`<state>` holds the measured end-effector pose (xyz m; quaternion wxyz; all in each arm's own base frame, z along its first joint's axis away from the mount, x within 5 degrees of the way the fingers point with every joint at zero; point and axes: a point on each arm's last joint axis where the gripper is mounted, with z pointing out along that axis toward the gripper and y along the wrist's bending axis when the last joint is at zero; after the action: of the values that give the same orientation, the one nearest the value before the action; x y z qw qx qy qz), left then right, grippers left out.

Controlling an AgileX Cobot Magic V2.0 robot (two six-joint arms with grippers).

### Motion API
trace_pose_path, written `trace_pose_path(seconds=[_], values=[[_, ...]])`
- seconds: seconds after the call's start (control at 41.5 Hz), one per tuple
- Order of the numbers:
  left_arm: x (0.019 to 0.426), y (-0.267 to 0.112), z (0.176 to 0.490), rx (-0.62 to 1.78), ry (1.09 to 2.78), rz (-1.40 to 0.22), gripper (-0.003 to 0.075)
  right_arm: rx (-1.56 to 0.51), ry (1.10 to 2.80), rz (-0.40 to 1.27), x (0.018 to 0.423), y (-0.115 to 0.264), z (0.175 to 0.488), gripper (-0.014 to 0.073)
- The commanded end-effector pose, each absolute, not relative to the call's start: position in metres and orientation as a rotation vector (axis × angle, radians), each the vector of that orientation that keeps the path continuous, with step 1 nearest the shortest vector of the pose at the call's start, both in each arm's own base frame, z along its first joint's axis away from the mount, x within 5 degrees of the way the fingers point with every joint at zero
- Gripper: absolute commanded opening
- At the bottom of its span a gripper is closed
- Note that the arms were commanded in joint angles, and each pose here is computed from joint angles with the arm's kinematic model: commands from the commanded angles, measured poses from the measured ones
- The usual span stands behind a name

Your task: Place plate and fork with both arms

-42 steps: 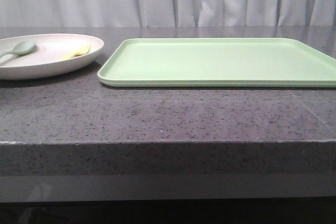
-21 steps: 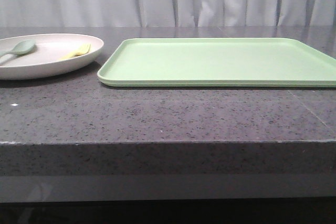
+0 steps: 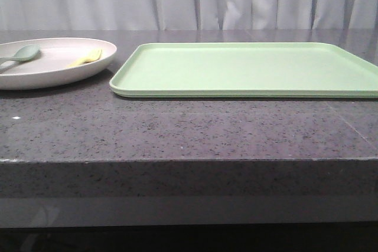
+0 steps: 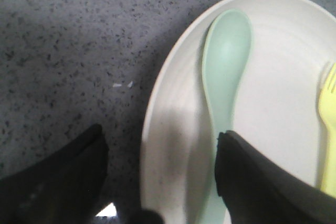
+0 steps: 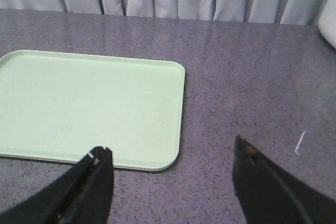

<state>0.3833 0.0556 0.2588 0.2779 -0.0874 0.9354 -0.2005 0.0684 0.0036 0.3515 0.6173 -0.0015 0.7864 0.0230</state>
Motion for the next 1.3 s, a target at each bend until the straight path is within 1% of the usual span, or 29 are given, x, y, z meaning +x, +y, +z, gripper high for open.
trace_pose_path(seconds=[0.0,0.096,0.265,0.361,0.434,0.53,0.65,0.723,0.891,1.108,1.276], values=[[0.390,0.056,0.282,-0.227,2.432,-0.570,0.0430,-0.011,1.725,0.035,0.071,0.003,0.366,0.0509],[0.395,0.059,0.277,-0.237,2.455,-0.620,0.0430,-0.011,1.725,0.035,0.071,0.003,0.366,0.0509],[0.401,0.059,0.270,-0.232,2.448,-0.677,0.0429,-0.011,1.725,0.035,0.071,0.003,0.366,0.0509],[0.401,0.057,0.270,-0.202,2.440,-0.700,0.0398,-0.011,1.725,0.035,0.071,0.003,0.366,0.0509],[0.401,0.057,0.271,-0.205,2.437,-0.709,0.0338,-0.011,1.725,0.035,0.071,0.003,0.366,0.0509],[0.401,0.057,0.271,-0.204,2.439,-0.713,0.0235,-0.011,1.725,0.035,0.071,0.003,0.366,0.0509],[0.401,0.056,0.271,-0.202,2.442,-0.716,0.0125,-0.011,1.725,0.035,0.071,0.003,0.366,0.0509],[0.401,0.056,0.271,-0.202,2.442,-0.716,0.0073,-0.011,1.725,0.035,0.071,0.003,0.366,0.0509],[0.401,0.057,0.270,-0.200,2.443,-0.711,-0.0013,-0.011,1.725,0.035,0.071,0.003,0.366,0.0509],[0.399,0.055,0.275,-0.185,2.444,-0.720,-0.0020,-0.011,1.725,0.035,0.071,0.003,0.366,0.0509],[0.398,0.055,0.297,-0.222,2.396,-0.726,-0.0020,-0.011,1.725,0.035,0.071,0.003,0.366,0.0509]])
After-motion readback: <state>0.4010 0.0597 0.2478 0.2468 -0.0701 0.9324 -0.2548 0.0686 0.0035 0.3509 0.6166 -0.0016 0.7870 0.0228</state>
